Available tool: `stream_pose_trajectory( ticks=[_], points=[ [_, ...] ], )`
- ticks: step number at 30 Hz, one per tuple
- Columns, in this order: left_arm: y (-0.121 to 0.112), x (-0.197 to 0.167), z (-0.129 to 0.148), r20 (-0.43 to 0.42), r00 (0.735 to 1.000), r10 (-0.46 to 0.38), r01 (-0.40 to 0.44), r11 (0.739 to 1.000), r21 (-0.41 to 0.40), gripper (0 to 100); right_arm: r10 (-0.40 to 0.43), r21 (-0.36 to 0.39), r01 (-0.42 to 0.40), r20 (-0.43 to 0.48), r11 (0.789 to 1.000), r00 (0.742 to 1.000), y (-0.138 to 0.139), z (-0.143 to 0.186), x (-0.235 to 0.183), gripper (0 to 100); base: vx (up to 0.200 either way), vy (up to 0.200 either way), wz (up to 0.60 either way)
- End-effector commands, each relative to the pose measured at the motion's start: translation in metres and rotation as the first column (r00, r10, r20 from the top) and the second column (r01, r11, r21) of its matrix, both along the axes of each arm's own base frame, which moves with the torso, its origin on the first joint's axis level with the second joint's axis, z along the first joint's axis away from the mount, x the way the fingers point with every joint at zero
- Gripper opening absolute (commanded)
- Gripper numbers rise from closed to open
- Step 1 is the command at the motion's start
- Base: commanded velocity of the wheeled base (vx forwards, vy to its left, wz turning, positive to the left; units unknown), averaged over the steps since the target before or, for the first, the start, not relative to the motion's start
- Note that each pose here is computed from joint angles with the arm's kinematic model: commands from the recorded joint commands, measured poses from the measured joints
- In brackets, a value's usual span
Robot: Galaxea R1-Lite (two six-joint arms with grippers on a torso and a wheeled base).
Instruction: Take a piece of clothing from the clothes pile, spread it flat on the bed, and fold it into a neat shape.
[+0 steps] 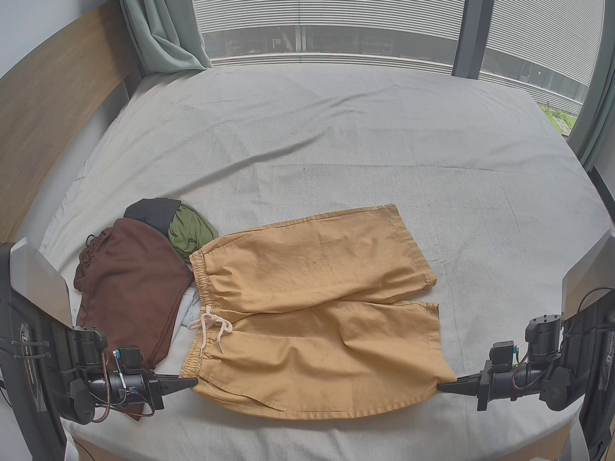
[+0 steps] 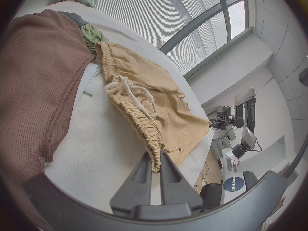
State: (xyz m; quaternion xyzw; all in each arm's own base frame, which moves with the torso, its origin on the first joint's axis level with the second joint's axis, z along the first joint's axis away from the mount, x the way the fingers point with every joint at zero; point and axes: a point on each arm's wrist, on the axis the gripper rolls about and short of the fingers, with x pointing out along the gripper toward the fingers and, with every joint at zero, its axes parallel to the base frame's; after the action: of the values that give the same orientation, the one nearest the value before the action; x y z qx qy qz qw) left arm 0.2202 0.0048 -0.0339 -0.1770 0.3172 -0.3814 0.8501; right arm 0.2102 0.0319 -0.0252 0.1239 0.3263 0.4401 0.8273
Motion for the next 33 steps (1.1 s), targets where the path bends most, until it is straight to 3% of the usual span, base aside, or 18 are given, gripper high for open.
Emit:
stream_pose_trajectory(
  ticks=[1,10,14,20,33],
  points=[
    [-0.001,0.003,0.012,0.038,0.999,0.006,-0.006,1.0,-0.01,0,0.005,0.012,-0.006,0.054,1.0,0.999,0.0,0.011,0.002,0,0.0,0.0,0.0],
    [-0.007,0.011,0.042,0.022,0.998,0.053,-0.051,0.992,-0.113,0,-0.006,0.036,0.002,0.102,0.999,0.995,0.001,0.02,0.013,0,0.0,0.0,0.0],
    [-0.008,0.014,0.052,0.005,0.997,0.077,-0.075,0.984,-0.159,0,-0.033,0.084,0.025,0.096,0.996,0.995,0.003,0.035,0.015,0,0.0,0.0,0.0],
    [-0.007,0.017,0.052,0.007,0.997,0.083,-0.081,0.983,-0.164,0,-0.061,0.134,0.049,0.088,0.99,0.994,0.005,0.048,0.019,0,0.0,0.0,0.0],
    [-0.005,0.026,0.056,0.019,0.994,0.107,-0.102,0.979,-0.176,0,-0.076,0.154,0.06,0.104,0.986,0.992,0.004,0.06,0.015,0,0.0,0.0,0.0]
  ],
)
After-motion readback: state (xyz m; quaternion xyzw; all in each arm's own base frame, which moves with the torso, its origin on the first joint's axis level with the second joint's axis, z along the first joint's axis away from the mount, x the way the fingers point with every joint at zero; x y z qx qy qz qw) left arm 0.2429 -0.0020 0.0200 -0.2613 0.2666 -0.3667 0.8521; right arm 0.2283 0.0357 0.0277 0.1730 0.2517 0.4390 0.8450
